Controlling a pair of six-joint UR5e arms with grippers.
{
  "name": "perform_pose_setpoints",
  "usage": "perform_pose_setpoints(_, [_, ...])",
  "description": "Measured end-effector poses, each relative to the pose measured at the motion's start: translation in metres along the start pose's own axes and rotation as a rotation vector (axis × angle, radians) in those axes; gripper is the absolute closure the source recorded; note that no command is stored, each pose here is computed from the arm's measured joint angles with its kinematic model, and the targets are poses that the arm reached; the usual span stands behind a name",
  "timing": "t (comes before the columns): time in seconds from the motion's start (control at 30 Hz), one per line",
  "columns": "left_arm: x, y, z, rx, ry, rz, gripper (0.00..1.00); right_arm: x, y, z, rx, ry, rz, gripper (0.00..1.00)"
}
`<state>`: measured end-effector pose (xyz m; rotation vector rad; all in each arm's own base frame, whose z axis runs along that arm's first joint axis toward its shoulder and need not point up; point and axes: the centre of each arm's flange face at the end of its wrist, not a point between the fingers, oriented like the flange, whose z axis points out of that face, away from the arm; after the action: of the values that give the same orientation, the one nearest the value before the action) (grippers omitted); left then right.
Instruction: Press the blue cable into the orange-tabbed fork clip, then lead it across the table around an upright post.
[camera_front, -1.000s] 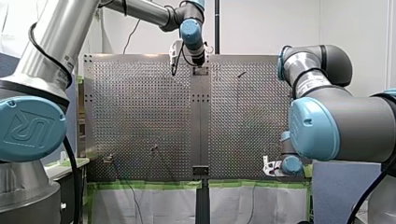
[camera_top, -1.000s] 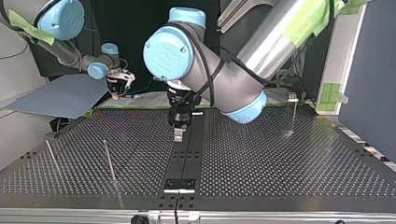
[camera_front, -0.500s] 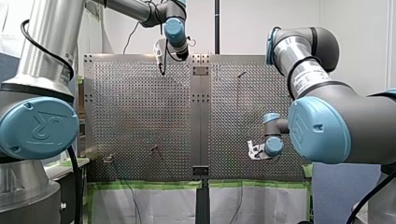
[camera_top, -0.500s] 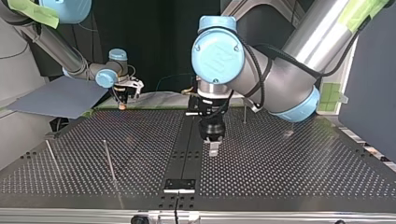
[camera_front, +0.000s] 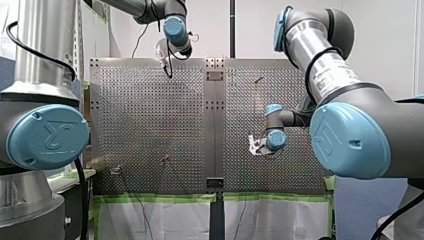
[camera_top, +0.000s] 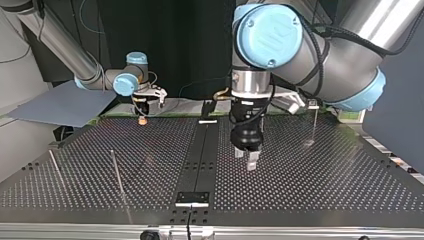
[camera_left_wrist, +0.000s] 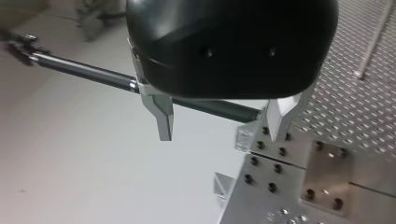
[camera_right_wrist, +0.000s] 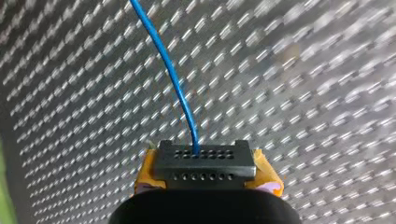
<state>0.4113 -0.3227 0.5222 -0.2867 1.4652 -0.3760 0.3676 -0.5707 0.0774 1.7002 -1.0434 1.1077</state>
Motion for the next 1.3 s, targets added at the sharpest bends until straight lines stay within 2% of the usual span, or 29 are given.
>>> perform_pose_setpoints(0.13, [0.007, 0.005, -0.003, 0.003, -0.008, -0.038, 0.00, 0.007, -0.016, -0.007, 0.024, 0.011, -0.001, 1.00])
perform_pose_setpoints(0.2, [0.012, 0.008, -0.003, 0.000, -0.010, -0.055, 0.00, 0.007, -0.019, -0.008, 0.028, 0.011, 0.000, 1.00])
perform_pose_setpoints(0.43, [0.030, 0.026, -0.001, -0.034, -0.028, -0.114, 0.00, 0.006, -0.013, -0.010, 0.021, 0.006, 0.032, 1.00])
perform_pose_setpoints(0.57, [0.041, 0.035, 0.000, -0.035, -0.030, -0.138, 0.00, 0.004, -0.007, -0.010, 0.013, 0.003, 0.041, 1.00])
perform_pose_setpoints(0.8, [0.066, 0.047, -0.003, -0.036, -0.023, -0.133, 0.00, 0.000, 0.004, -0.009, 0.003, -0.001, 0.048, 1.00])
perform_pose_setpoints(1.07, [0.119, 0.061, -0.004, -0.056, 0.022, -0.099, 0.00, -0.001, 0.009, -0.008, 0.003, -0.001, 0.050, 1.00])
perform_pose_setpoints(1.3, [0.167, 0.083, -0.004, -0.089, 0.064, -0.110, 0.00, -0.002, 0.009, -0.007, 0.006, -0.002, 0.045, 1.00])
